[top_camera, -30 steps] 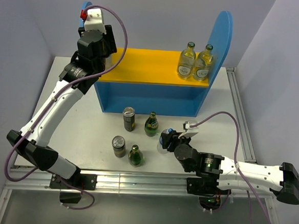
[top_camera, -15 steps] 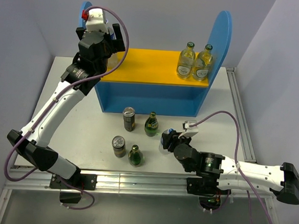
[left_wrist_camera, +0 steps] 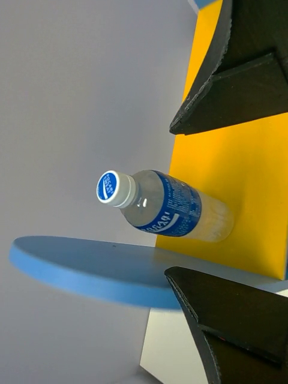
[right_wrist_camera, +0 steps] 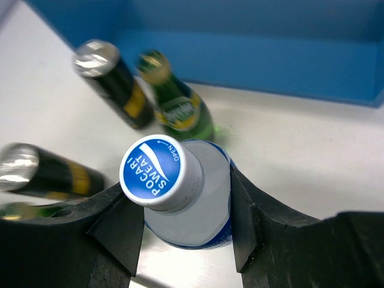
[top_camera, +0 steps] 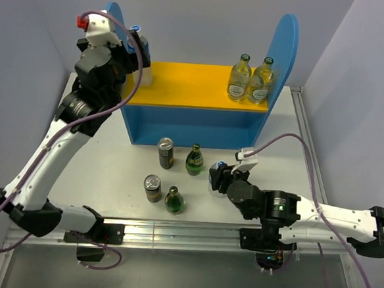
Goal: Place and organize the beverage onto the shelf
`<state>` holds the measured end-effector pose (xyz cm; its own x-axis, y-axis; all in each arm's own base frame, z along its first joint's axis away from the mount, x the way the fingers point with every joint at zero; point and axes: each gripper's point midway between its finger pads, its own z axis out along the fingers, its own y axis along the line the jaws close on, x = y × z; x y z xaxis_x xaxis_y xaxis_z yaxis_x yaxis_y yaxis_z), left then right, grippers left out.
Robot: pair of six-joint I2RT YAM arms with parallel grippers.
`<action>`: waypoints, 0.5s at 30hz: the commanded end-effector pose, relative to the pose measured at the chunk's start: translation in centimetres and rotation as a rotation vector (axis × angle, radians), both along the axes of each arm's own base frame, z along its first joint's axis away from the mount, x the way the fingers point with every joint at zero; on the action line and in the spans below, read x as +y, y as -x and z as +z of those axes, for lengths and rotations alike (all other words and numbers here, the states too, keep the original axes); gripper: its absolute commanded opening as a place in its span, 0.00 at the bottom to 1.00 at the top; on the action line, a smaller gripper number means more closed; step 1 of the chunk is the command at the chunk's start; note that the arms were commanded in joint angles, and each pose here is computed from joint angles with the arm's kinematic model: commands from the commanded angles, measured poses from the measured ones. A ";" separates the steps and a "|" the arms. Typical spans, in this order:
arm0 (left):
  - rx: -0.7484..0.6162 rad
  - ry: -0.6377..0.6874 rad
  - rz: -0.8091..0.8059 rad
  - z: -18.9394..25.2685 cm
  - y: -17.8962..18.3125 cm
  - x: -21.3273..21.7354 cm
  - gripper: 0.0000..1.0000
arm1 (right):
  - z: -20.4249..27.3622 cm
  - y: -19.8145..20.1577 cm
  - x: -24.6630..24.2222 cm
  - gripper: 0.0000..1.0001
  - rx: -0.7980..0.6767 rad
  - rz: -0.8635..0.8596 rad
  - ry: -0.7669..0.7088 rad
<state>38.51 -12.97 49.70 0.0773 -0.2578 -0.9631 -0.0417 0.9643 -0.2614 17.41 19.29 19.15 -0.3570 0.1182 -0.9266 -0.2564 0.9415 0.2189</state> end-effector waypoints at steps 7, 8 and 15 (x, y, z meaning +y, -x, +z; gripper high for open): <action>-0.038 0.090 0.015 0.8 7.8 3.0 0.99 | 21.6 0.3 1.2 0.00 -0.235 0.078 -0.314; -0.045 0.101 0.008 0.9 8.7 3.5 0.99 | 24.5 0.4 0.9 0.00 -0.265 0.083 -0.357; 0.007 0.083 -0.012 -2.8 9.7 3.8 0.99 | 34.0 -1.8 5.9 0.00 -0.421 0.152 -0.280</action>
<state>28.67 -8.77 48.64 0.1040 -0.3406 -0.9344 -0.0239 0.9384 -0.3447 18.29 23.96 46.79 -0.0988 0.2803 -0.9548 -0.4445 0.8460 0.2944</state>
